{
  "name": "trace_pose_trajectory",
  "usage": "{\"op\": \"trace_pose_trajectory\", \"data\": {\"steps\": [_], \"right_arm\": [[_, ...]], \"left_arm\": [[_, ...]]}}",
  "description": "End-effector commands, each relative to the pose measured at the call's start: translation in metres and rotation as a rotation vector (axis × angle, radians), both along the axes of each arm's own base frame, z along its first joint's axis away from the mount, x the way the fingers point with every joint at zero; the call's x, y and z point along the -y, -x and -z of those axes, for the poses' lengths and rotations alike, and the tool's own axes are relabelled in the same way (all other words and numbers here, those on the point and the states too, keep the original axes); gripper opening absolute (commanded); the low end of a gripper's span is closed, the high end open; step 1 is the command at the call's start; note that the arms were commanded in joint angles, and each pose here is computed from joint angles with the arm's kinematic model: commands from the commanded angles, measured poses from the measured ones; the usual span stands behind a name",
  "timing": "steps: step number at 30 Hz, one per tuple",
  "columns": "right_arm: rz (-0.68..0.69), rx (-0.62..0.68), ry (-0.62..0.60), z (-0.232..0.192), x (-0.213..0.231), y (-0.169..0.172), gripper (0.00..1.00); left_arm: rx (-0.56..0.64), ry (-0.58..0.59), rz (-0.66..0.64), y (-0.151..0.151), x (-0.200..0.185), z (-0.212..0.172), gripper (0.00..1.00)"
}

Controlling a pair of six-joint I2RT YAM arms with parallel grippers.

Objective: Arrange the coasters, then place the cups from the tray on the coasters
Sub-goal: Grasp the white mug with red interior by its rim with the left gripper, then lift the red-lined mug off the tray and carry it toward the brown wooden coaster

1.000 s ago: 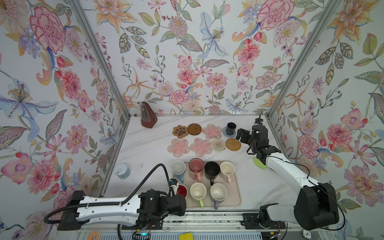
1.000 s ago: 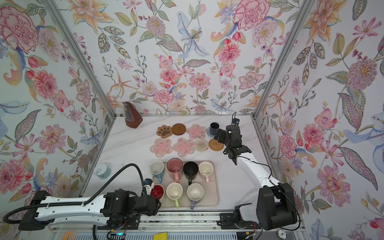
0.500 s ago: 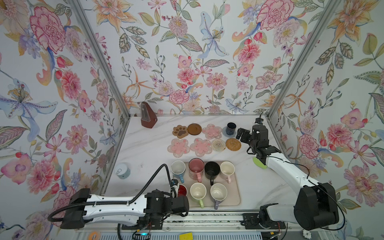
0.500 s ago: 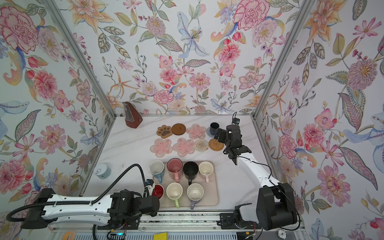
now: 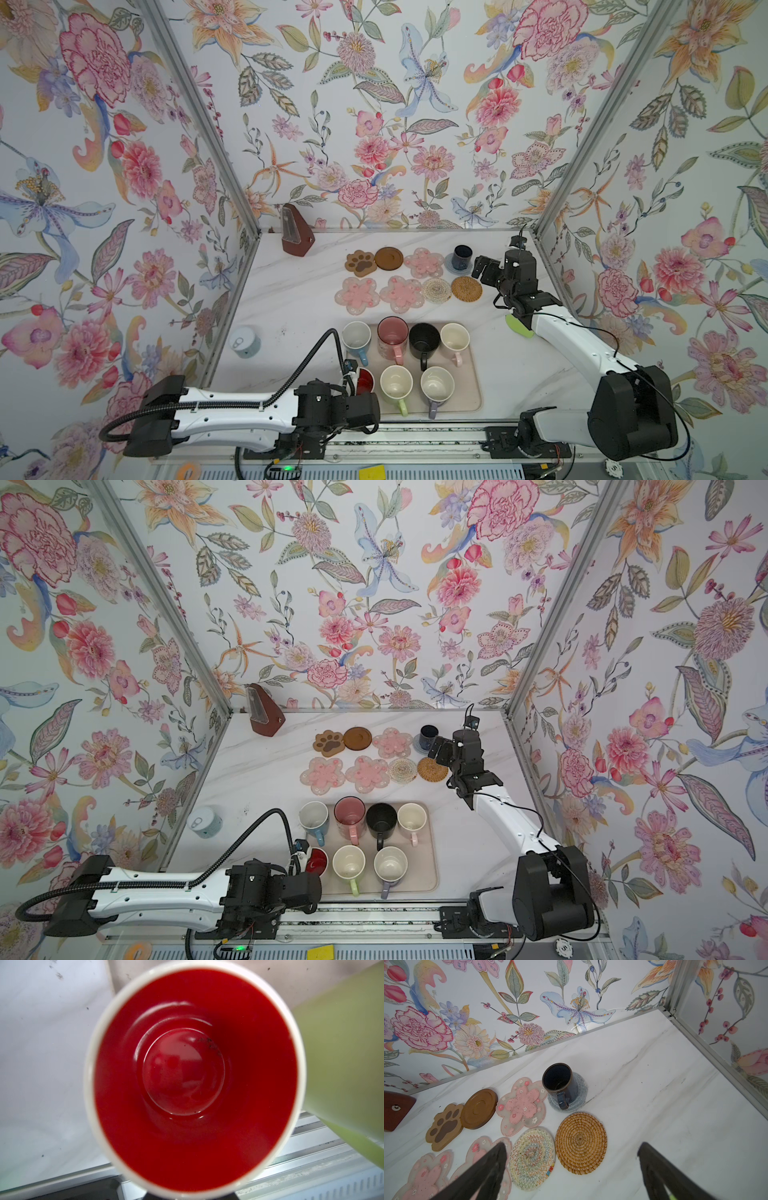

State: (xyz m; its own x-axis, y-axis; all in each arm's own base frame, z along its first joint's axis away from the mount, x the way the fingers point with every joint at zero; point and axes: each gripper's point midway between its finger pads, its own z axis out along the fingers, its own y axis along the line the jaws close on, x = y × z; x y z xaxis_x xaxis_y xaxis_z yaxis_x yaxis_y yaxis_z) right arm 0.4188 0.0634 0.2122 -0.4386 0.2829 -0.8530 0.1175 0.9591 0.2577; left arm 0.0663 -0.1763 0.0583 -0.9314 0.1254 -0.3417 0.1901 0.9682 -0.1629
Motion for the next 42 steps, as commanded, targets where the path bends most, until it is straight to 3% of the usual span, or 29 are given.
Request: {"op": "trace_pose_trajectory", "data": {"steps": [1,3,14,21,25,30,36,42], "right_arm": [[0.000,0.008,-0.025,0.000,-0.001,-0.005,0.99],[-0.004,0.008,-0.032,0.000,-0.002,-0.006,0.99],[-0.005,0.001,-0.043,0.003,-0.004,-0.010,0.99],[-0.004,-0.007,-0.043,0.008,-0.004,-0.010,0.99],[-0.006,-0.011,-0.042,0.009,-0.005,-0.010,0.99],[-0.008,-0.007,-0.038,0.006,-0.004,-0.009,0.99],[-0.007,-0.007,-0.032,0.000,-0.001,-0.003,0.99],[-0.007,-0.012,-0.035,-0.001,0.002,0.006,0.99]], "left_arm": [[0.021,-0.036,-0.001,-0.002,-0.009,-0.006,0.16],[0.027,-0.040,-0.013,-0.003,-0.011,-0.009,0.00],[0.085,-0.091,-0.071,-0.013,-0.039,-0.038,0.00],[0.107,-0.058,-0.136,-0.016,-0.056,-0.051,0.00],[0.180,-0.105,-0.193,-0.027,-0.078,-0.071,0.00],[0.332,-0.128,-0.269,-0.061,-0.098,-0.121,0.00],[0.427,-0.120,-0.281,-0.115,-0.095,-0.148,0.00],[0.551,-0.074,-0.269,-0.189,-0.086,-0.187,0.00]]}}
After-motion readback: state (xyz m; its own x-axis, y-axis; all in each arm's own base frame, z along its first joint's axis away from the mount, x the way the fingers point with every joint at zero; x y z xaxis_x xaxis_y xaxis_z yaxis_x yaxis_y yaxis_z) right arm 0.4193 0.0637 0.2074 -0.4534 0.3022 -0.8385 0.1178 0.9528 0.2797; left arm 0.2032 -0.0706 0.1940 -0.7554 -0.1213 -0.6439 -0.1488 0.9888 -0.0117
